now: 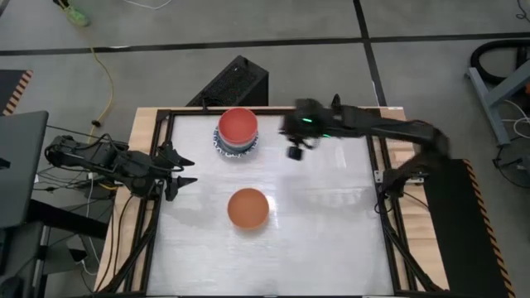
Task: Nest bowls inside each other
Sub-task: Stack the orange bowl on the pink bowl, then stack the yellow bin on the orange bin, then return to Home Position
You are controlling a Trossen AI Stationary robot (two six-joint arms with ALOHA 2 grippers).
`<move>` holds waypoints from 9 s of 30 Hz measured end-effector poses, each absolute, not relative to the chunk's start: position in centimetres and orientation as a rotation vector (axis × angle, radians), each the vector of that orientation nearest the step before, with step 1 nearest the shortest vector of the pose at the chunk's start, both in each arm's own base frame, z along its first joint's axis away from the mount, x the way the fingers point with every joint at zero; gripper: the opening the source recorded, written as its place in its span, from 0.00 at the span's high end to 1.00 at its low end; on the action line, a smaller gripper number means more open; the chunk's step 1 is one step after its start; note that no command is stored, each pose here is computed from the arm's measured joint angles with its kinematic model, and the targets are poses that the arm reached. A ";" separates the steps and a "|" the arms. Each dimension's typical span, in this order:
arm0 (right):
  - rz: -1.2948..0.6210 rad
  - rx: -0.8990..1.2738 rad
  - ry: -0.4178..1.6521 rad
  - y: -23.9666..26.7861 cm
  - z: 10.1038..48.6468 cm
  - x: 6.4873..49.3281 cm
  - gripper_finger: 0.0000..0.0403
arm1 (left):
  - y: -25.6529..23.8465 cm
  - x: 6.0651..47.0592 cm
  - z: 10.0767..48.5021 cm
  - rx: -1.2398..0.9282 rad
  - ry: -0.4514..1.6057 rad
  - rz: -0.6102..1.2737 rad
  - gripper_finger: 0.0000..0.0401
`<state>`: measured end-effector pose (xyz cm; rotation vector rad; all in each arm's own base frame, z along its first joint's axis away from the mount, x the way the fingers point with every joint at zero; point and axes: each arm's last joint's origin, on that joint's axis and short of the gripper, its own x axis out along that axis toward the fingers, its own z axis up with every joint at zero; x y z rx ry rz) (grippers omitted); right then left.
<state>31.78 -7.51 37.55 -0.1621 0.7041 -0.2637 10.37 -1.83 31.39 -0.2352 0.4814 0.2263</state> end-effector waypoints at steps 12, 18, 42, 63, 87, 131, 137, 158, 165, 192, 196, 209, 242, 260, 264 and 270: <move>-0.489 -0.077 0.195 -2.5 30.8 19.6 0.84 | -1.8 10.4 31.4 -0.235 0.481 0.226 0.33; -0.505 -0.004 0.007 -2.6 24.8 19.6 0.84 | -1.8 10.4 31.4 -0.235 0.481 0.226 0.33; -0.499 0.054 -0.173 -6.3 19.8 32.1 0.84 | -1.8 10.4 31.4 -0.235 0.481 0.226 0.33; -0.450 0.079 -0.135 -10.2 19.0 38.3 0.84 | -1.8 10.3 31.3 -0.229 0.496 0.229 0.33; -0.441 0.054 -0.144 -9.9 20.5 37.9 0.84 | -1.8 10.3 31.3 -0.229 0.496 0.229 0.33; -0.393 0.301 0.451 6.3 15.5 36.8 0.48 | -1.8 10.3 31.3 -0.229 0.497 0.229 0.33; -0.416 0.390 0.529 5.9 14.6 36.4 0.54 | -1.8 10.3 31.3 -0.229 0.497 0.229 0.33; -0.391 0.465 0.475 6.0 16.0 36.3 0.98 | -1.8 10.3 31.3 -0.229 0.498 0.230 0.33; -0.393 0.446 0.369 4.5 19.7 35.8 0.98 | -1.8 10.3 31.3 -0.228 0.498 0.229 0.33; -0.667 0.316 0.274 -11.7 35.9 38.4 0.98 | -1.8 10.3 31.3 -0.229 0.497 0.230 0.33; -0.658 0.380 0.362 -14.5 34.5 39.6 0.98 | -1.8 10.3 31.3 -0.228 0.498 0.229 0.33; -0.589 0.552 0.425 -20.7 30.9 41.6 0.98 | -1.8 10.3 31.3 -0.229 0.498 0.230 0.33; -0.566 0.568 0.553 -21.2 29.5 41.0 0.72 | -1.8 10.3 31.3 -0.229 0.498 0.229 0.33; -0.434 0.443 0.371 -21.3 32.7 42.0 0.61 | -1.8 10.3 31.3 -0.229 0.497 0.230 0.33; -0.343 0.461 0.391 -20.5 34.5 42.0 0.63 | -1.8 10.3 31.3 -0.229 0.498 0.229 0.33; -0.169 0.470 0.368 -18.3 39.5 41.7 0.65 | -1.8 10.3 31.3 -0.229 0.498 0.230 0.33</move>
